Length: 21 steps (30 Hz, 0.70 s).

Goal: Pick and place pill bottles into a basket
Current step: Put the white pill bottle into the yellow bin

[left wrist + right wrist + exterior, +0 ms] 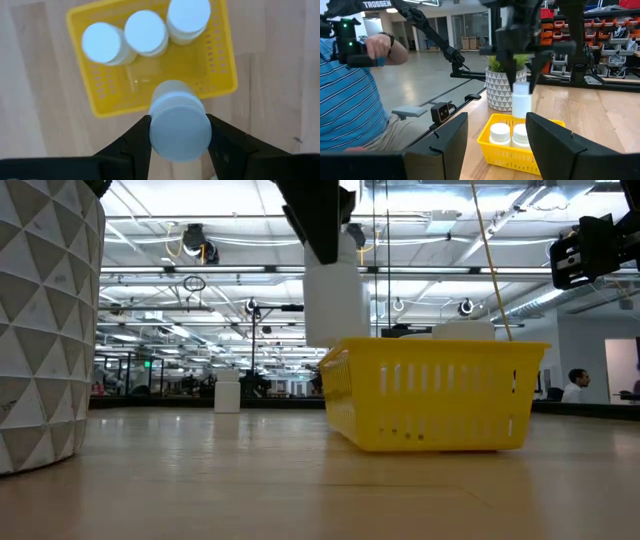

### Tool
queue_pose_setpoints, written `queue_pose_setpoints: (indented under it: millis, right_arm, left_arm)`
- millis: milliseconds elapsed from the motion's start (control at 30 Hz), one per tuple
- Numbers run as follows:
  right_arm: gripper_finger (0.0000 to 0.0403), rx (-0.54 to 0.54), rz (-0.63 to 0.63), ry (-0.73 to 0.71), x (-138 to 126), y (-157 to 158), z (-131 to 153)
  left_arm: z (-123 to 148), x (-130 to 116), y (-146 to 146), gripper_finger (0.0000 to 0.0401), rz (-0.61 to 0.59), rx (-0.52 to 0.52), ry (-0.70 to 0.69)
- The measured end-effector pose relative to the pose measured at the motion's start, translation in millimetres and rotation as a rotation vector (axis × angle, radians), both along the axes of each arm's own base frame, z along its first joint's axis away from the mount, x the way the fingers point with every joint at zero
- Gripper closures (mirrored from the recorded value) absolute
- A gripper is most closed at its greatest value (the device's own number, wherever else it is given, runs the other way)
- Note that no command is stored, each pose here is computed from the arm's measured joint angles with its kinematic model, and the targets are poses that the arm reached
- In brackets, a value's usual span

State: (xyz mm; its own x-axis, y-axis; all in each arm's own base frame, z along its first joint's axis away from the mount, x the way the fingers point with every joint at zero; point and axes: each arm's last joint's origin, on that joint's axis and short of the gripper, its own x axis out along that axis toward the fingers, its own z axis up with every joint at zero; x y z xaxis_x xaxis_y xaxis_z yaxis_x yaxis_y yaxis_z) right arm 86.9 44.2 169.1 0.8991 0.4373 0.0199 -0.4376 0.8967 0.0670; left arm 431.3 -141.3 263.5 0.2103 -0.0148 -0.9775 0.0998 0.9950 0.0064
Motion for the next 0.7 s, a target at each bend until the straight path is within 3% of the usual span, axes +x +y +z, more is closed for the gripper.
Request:
queue_pose_setpoints:
  millis: [700]
  right_arm:
    - [0.0209,0.0,0.0,0.0,0,0,0]
  left_arm:
    - [-6,5,-13,0.0236,0.049,-0.007,-0.053]
